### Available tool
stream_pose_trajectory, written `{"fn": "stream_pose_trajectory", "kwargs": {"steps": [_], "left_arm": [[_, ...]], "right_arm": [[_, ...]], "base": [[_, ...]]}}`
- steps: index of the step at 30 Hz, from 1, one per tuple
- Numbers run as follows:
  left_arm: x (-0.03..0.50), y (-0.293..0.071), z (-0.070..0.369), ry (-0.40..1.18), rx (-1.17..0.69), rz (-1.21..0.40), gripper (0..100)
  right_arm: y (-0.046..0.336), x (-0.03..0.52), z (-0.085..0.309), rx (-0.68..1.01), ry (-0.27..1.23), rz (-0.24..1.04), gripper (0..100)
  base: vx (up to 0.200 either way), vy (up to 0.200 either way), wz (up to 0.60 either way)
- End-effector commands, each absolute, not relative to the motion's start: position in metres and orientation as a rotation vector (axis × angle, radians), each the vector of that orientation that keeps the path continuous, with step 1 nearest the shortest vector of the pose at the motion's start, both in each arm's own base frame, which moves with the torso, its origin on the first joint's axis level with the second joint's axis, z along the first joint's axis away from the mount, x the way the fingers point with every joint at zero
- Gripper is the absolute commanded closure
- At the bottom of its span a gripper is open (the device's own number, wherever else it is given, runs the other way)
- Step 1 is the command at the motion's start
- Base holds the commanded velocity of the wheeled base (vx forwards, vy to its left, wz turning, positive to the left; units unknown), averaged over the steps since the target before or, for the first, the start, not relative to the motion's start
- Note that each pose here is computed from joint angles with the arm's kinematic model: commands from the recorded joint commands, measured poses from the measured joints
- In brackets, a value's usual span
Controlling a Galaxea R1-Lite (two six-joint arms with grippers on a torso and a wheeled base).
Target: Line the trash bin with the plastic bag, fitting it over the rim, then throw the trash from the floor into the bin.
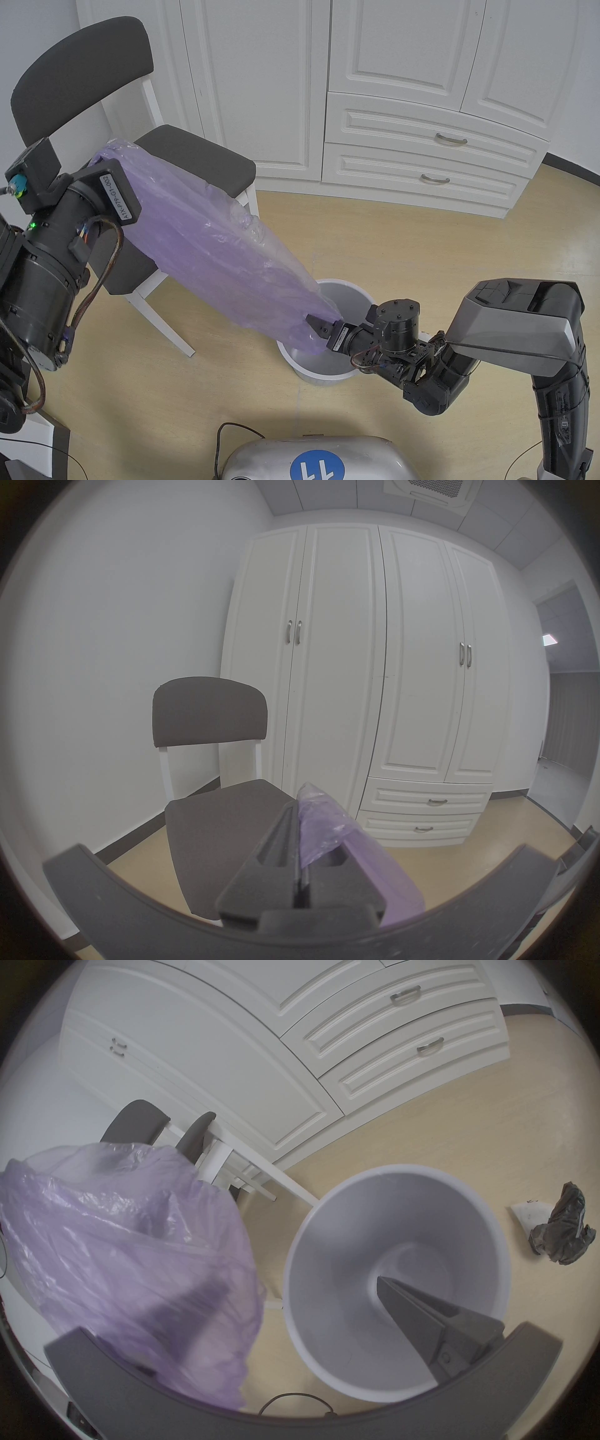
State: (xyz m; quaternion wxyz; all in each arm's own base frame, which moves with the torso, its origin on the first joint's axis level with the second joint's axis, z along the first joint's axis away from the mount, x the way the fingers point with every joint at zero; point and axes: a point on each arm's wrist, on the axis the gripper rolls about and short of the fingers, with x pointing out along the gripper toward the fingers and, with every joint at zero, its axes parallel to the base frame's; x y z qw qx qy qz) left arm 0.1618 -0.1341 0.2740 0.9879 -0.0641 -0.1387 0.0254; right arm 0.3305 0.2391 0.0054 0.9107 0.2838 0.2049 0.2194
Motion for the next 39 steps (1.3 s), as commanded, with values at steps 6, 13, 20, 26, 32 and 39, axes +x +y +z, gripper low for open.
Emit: {"fn": "stream_pose_trajectory", "kwargs": {"steps": [6, 13, 20, 26, 32, 39], "left_arm": [[0.158, -0.131, 0.277, -0.289, -0.139, 0.053, 100], [0.156, -0.129, 0.278, -0.284, -0.133, 0.052, 100], [0.156, -0.129, 0.278, -0.283, -0.132, 0.051, 100], [0.158, -0.13, 0.275, -0.273, -0.122, 0.048, 100], [0.16, -0.133, 0.269, -0.256, -0.105, 0.046, 100], [0.172, -0.145, 0.247, -0.189, -0.039, 0.033, 100]], "right_arm": [[0.228, 0.342, 0.0, 0.592, 0.416, 0.416, 0], [0.222, 0.349, -0.003, 0.596, 0.409, 0.395, 0], [0.219, 0.351, -0.008, 0.594, 0.417, 0.386, 0], [0.22, 0.351, -0.004, 0.597, 0.407, 0.39, 100], [0.22, 0.344, 0.021, 0.601, 0.363, 0.413, 100], [0.2, 0.323, 0.08, 0.493, 0.254, 0.445, 100]], "base": [[0.0, 0.0, 0.0], [0.0, 0.0, 0.0], [0.0, 0.0, 0.0], [0.0, 0.0, 0.0], [0.0, 0.0, 0.0], [0.0, 0.0, 0.0]]}}
